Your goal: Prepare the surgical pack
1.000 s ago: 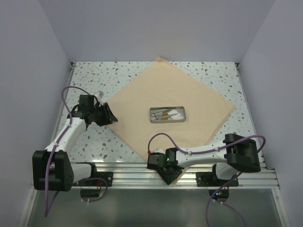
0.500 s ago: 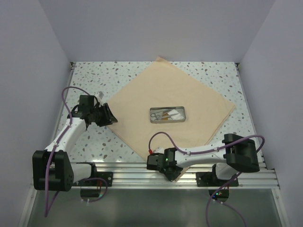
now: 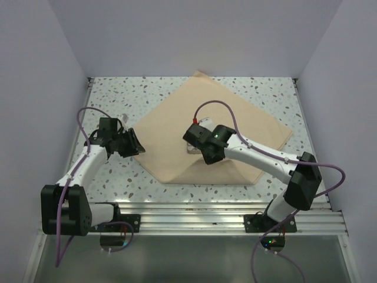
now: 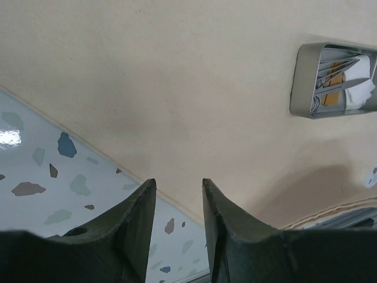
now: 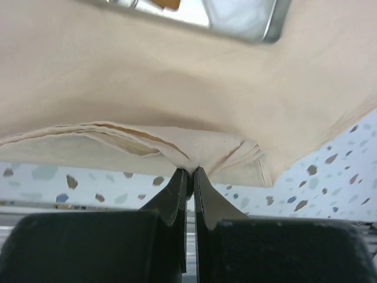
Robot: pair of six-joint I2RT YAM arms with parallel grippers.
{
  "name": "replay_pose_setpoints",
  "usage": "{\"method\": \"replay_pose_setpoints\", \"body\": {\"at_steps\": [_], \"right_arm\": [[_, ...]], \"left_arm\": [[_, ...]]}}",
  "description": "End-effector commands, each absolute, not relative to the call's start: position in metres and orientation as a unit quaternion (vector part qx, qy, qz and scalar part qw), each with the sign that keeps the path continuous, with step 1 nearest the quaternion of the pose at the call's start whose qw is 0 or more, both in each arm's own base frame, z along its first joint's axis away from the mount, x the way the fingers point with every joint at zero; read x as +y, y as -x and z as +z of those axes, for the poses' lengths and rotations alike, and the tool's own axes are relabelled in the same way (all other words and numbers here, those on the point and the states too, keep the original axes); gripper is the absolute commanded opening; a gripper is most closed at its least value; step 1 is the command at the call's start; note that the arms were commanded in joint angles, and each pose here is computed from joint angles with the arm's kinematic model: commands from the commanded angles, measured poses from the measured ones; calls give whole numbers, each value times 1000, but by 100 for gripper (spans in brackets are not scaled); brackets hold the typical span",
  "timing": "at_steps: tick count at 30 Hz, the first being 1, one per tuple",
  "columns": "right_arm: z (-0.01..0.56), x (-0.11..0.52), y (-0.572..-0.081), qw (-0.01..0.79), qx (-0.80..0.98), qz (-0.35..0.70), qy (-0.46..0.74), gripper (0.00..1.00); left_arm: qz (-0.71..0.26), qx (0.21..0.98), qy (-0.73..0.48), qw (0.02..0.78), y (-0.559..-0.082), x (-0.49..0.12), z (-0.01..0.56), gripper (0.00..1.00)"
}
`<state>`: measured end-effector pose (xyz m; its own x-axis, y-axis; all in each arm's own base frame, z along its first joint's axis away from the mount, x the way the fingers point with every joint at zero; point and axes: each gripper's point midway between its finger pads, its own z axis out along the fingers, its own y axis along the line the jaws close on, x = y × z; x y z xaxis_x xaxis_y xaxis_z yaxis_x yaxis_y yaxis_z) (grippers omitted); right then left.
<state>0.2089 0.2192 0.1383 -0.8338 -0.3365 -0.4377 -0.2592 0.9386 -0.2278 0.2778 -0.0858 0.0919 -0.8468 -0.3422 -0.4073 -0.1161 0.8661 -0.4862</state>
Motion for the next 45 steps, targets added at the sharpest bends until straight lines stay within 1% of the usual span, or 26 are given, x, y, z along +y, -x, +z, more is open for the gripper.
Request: {"method": "replay_pose_setpoints", "body": {"at_steps": [1, 5, 6, 8, 9, 10, 11, 12, 13, 14, 15, 16, 17, 20, 26, 32, 33, 40, 45], "right_arm": [[166, 214, -265, 299, 930, -124, 177, 0], [181, 216, -317, 321, 928, -120, 150, 0], [185, 216, -337, 328, 928, -117, 133, 0], [188, 223, -357, 333, 928, -106, 132, 0], [204, 225, -374, 352, 923, -97, 120, 0], [193, 230, -386, 342, 925, -105, 129, 0], [195, 233, -394, 345, 924, -102, 130, 0], [211, 236, -408, 364, 918, -93, 124, 0], [196, 240, -418, 352, 922, -99, 129, 0], [197, 241, -425, 352, 922, -96, 128, 0], [209, 242, -438, 367, 918, -88, 120, 0], [199, 243, -445, 358, 921, -95, 123, 0], [210, 246, -454, 373, 916, -87, 118, 0], [207, 243, -473, 375, 917, -79, 113, 0], [180, 233, -493, 359, 925, -64, 103, 0], [159, 234, -511, 360, 927, -54, 91, 0], [148, 233, -514, 352, 930, -54, 87, 0], [130, 242, -529, 358, 928, -41, 91, 0], [121, 236, -539, 360, 928, -50, 82, 0]], "left_arm": [[-216, 935, 114, 259, -288, -83, 100, 41], [-205, 937, 116, 257, -289, -79, 100, 41], [-197, 939, 118, 255, -288, -77, 98, 41], [-190, 941, 120, 253, -290, -75, 98, 40], [-182, 942, 125, 254, -291, -71, 97, 40], [-178, 942, 127, 256, -294, -70, 100, 40], [-175, 941, 132, 256, -296, -67, 100, 40], [-167, 942, 137, 257, -298, -63, 100, 40], [-163, 941, 141, 259, -300, -61, 100, 40], [-159, 940, 144, 264, -304, -58, 103, 40], [-156, 941, 147, 262, -306, -56, 103, 40], [-153, 940, 149, 265, -310, -54, 105, 40], [-147, 941, 153, 265, -311, -51, 105, 39], [-143, 940, 157, 268, -318, -48, 107, 40], [-145, 937, 166, 270, -328, -48, 108, 40], [-140, 937, 173, 270, -333, -47, 106, 40], [-138, 936, 173, 273, -334, -46, 108, 40], [-106, 936, 172, 287, -341, -34, 116, 41], [-101, 935, 176, 292, -345, -32, 119, 41]]}}
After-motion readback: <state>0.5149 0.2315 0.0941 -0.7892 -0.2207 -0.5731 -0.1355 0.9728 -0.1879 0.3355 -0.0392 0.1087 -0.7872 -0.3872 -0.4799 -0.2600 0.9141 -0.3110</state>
